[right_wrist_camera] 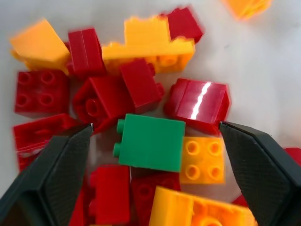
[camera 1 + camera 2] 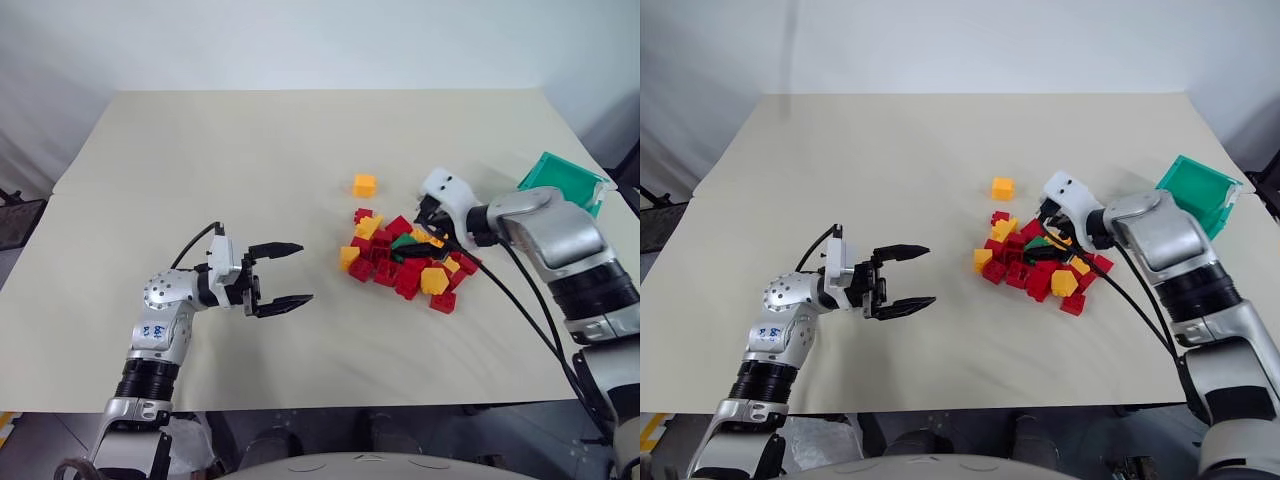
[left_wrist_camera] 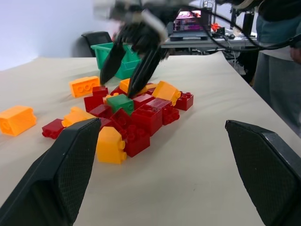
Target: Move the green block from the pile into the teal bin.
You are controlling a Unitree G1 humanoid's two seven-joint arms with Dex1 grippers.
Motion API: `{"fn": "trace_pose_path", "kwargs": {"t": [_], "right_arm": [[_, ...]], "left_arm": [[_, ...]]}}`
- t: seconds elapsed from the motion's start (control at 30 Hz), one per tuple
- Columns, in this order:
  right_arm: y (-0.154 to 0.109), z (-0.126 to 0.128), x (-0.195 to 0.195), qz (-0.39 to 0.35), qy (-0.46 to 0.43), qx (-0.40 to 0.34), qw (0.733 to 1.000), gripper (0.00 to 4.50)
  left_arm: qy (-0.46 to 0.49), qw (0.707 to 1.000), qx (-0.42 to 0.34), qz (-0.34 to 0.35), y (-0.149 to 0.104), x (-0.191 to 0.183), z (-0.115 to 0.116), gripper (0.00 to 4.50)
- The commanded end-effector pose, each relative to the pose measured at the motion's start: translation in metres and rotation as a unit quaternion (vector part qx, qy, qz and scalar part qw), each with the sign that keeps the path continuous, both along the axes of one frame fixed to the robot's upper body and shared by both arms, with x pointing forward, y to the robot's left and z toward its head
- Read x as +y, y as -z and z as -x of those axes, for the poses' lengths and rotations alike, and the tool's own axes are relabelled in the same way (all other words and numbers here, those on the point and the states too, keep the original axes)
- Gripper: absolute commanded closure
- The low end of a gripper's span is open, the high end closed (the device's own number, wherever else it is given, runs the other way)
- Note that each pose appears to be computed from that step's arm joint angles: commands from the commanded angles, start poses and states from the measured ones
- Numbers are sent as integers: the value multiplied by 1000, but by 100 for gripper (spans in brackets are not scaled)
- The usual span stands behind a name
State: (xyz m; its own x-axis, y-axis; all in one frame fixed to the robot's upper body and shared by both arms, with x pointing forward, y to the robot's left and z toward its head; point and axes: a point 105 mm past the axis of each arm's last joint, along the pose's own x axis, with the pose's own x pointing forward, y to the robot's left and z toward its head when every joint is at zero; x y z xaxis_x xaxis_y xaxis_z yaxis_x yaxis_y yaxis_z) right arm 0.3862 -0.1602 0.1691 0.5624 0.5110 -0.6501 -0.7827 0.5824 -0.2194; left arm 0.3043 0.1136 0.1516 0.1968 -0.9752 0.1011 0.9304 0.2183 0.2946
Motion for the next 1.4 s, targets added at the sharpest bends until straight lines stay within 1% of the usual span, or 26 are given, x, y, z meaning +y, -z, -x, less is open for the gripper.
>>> {"fn": "trace_pose_path", "kwargs": {"t": [0.03,0.23,0.33,0.5,0.53,0.63,0.8,0.93,1.13,1.2,1.27,1.33,1.4], "right_arm": [[-3,-7,-4,35,1,3,999,3],[-3,-7,3,49,-17,30,998,3],[-3,-5,7,51,-31,36,998,65],[-2,-1,11,47,-46,46,997,230],[-2,0,11,48,-48,47,997,242],[-2,-1,13,50,-45,44,997,242],[-10,-3,12,45,-40,30,998,242],[-38,-4,-6,19,-5,-7,1000,242],[-69,8,-39,-38,52,-68,996,242],[-87,13,-53,-78,83,-112,987,242],[-101,17,-66,-99,110,-151,977,242],[-112,23,-87,-102,156,-184,965,242],[-123,30,-119,-94,219,-229,944,242]], "left_arm": [[0,1000,-25,10,-8,-2,5,0],[-8,999,-29,14,-8,-2,6,0],[-12,999,-29,16,-7,-1,6,0],[-15,999,-28,19,-6,-2,6,0],[-15,999,-28,19,-6,-3,6,0],[-15,999,-28,20,-6,-4,5,0],[-14,999,-29,22,-6,-5,4,0],[-7,999,-30,25,-9,-12,1,0],[-3,999,-38,34,-16,-32,0,0],[-4,998,-45,38,-21,-40,-3,0],[-8,998,-47,38,-26,-46,-7,0],[-12,998,-51,34,-30,-54,-12,0],[-29,998,-57,18,-33,-66,-23,0]]}}
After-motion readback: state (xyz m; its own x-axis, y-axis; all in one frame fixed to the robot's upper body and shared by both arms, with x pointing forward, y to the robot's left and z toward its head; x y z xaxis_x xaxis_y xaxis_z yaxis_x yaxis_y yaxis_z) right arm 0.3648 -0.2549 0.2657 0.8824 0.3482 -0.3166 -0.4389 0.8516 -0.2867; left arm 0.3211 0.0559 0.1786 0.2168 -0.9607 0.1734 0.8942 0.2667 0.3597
